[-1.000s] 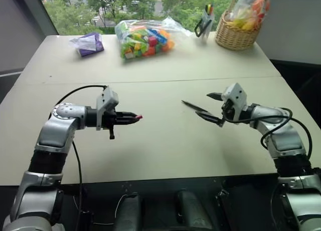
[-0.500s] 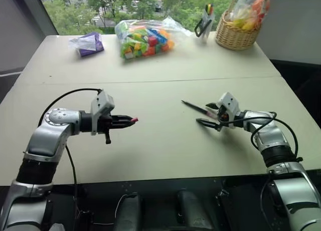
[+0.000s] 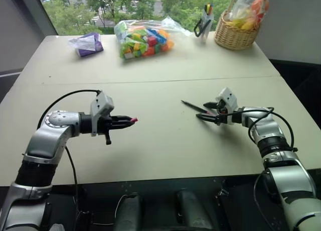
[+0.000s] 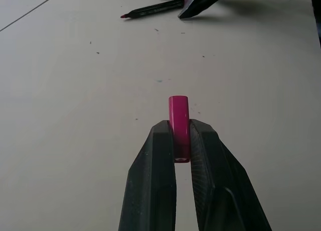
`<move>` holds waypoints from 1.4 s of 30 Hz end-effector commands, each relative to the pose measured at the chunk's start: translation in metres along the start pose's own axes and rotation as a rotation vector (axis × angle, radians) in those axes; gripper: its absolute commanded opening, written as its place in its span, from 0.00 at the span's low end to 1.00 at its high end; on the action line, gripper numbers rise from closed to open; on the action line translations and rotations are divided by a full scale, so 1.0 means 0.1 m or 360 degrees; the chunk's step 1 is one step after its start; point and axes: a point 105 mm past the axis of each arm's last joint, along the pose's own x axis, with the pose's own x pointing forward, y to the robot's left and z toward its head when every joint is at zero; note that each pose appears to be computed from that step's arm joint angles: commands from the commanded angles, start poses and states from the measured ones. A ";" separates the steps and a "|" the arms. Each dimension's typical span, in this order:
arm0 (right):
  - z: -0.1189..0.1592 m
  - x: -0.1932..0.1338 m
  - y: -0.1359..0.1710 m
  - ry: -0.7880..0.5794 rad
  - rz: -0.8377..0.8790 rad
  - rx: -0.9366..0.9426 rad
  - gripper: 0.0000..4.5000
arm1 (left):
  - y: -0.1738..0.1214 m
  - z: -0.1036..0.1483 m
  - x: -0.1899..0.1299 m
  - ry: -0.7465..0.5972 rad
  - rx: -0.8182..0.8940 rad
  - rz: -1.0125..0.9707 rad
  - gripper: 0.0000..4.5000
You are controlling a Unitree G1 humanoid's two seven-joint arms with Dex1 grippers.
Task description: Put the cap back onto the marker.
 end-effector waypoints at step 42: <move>0.99 -0.18 0.91 -0.0017 0.0452 -0.1026 0.01 | 0.11 0.33 0.47 -0.0086 0.0542 -0.0299 0.00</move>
